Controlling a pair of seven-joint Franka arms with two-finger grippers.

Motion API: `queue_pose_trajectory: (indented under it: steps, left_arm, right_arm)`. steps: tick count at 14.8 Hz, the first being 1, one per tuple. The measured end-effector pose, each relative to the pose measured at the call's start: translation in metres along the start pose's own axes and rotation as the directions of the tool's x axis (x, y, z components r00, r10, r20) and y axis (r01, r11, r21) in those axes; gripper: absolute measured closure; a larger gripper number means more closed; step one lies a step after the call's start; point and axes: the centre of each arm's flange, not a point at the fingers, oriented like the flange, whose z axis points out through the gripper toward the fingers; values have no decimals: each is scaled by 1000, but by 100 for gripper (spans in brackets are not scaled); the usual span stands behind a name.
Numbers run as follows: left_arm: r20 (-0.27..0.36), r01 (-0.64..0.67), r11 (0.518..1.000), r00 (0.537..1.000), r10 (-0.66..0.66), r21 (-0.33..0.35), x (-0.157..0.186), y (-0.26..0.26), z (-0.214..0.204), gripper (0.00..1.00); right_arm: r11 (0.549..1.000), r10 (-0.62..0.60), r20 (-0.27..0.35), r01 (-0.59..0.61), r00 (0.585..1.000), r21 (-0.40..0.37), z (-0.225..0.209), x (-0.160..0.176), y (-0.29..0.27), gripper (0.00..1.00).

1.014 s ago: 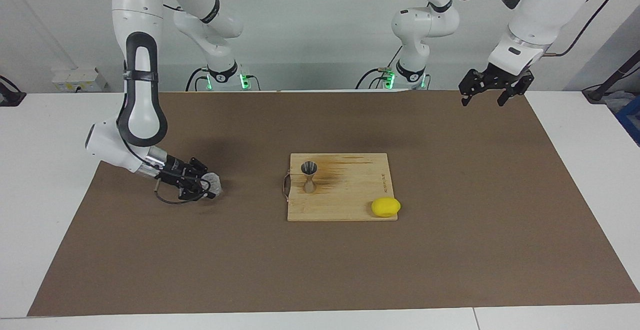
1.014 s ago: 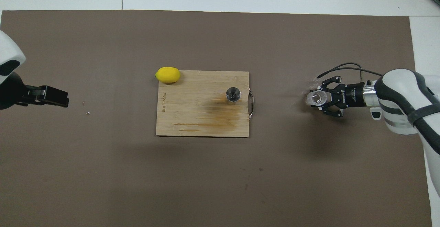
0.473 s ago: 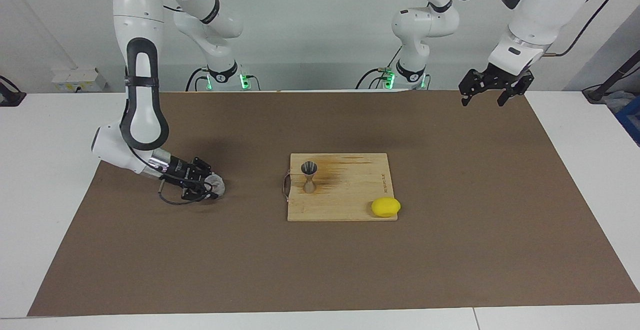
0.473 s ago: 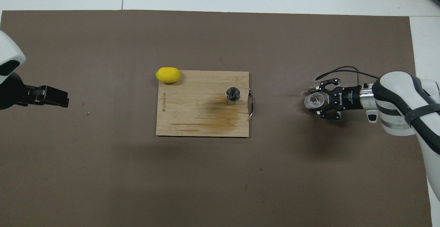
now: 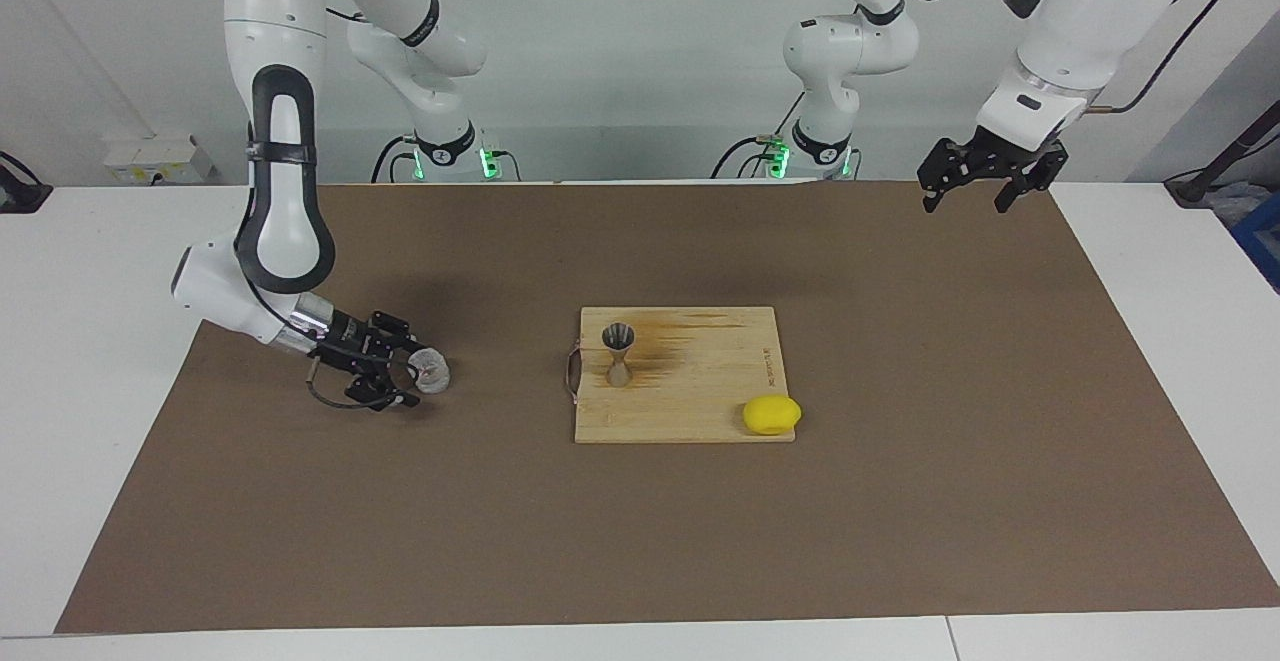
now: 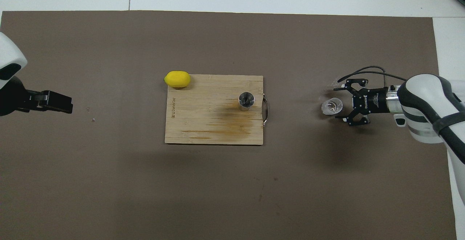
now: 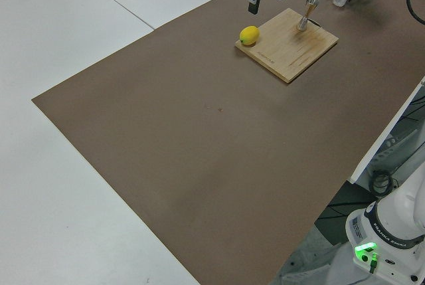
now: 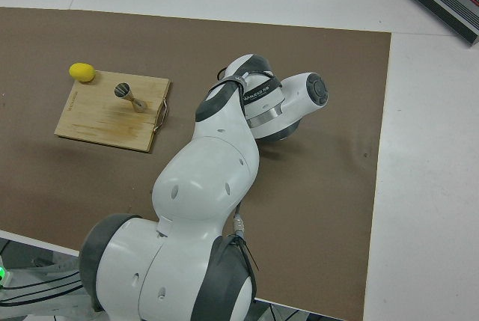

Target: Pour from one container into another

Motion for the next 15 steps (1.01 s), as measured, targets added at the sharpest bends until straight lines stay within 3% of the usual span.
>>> queue_pose_trajectory:
  steps: [5, 8, 10, 11, 13, 15]
  left_arm:
    - [0, 0, 1000, 1000, 0, 0, 0, 0, 0, 0]
    - [0, 0, 1000, 1000, 0, 0, 0, 0, 0, 0]
    - [0, 0, 1000, 1000, 0, 0, 0, 0, 0, 0]
    - [0, 0, 1000, 1000, 0, 0, 0, 0, 0, 0]
    - [0, 0, 1000, 1000, 0, 0, 0, 0, 0, 0]
    - [0, 0, 1000, 1000, 0, 0, 0, 0, 0, 0]
  right_arm:
    - [981, -187, -158, 177, 970, -76, -48, -24, -6, 0]
    - [901, -432, -210, 409, 877, -145, -74, -54, -13, 0]
    - [793, -605, -208, 562, 768, -234, -77, -68, -15, 0]
    - [717, -691, -200, 623, 695, -313, -73, -75, -15, 0]
    - [568, -810, -167, 681, 563, -462, -55, -100, -17, 0]
    - [464, -872, -136, 706, 470, -534, -42, -133, -20, 0]
